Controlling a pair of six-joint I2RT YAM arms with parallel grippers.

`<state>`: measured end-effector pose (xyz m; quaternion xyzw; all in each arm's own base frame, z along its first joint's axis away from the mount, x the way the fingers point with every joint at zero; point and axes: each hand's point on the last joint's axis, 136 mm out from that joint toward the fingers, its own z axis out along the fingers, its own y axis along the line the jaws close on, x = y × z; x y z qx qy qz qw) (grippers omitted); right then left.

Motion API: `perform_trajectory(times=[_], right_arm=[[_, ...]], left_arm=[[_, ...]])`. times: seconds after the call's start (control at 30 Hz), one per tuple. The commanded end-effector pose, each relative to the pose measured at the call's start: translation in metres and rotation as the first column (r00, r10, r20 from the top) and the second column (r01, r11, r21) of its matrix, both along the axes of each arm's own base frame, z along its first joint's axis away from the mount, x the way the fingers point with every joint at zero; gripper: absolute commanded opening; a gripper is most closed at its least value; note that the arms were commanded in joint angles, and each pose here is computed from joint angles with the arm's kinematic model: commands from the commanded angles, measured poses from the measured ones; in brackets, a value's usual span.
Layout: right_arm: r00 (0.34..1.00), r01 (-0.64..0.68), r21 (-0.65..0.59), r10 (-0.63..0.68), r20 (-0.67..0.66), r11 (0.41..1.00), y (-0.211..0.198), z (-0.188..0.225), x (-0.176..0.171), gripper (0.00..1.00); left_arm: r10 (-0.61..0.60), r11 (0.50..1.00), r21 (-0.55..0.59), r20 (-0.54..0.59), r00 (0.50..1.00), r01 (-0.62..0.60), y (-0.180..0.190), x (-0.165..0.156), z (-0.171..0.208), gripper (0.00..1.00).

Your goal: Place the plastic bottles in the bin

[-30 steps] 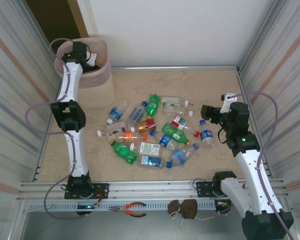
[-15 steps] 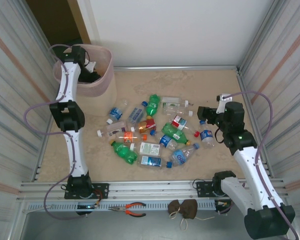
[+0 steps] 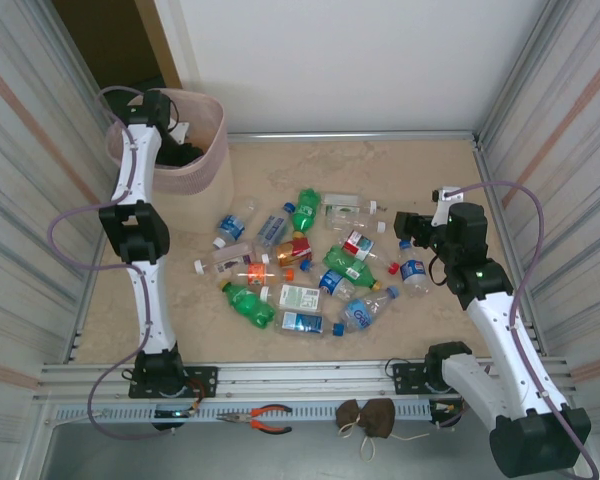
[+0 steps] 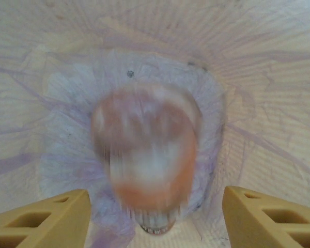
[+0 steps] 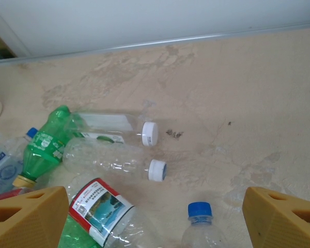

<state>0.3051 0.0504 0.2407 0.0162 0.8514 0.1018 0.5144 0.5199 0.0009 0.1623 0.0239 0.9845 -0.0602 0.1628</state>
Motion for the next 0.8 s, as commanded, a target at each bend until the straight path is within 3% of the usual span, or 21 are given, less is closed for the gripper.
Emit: perform_trajectory(times=[0.0,0.4,0.77], right_arm=[[1.000,0.017,0.027,-0.017,0.002,0.999,0.001,0.008,0.002,0.86],[0.957,0.102,-0.023,-0.105,-0.272,0.994,-0.014,-0.028,0.009,0.83],[0.774,0.032,-0.077,-0.073,-0.629,0.997,-0.026,-0.102,0.036,0.71]], left_arm=[[-0.016,0.999,-0.034,0.143,0.990,0.021,-0.010,0.002,0.056,0.69],[-0.068,0.988,-0.112,0.322,0.944,0.110,-0.041,-0.016,0.137,0.71],[-0.075,0.975,-0.158,0.415,0.907,0.153,-0.057,-0.048,0.184,0.71]])
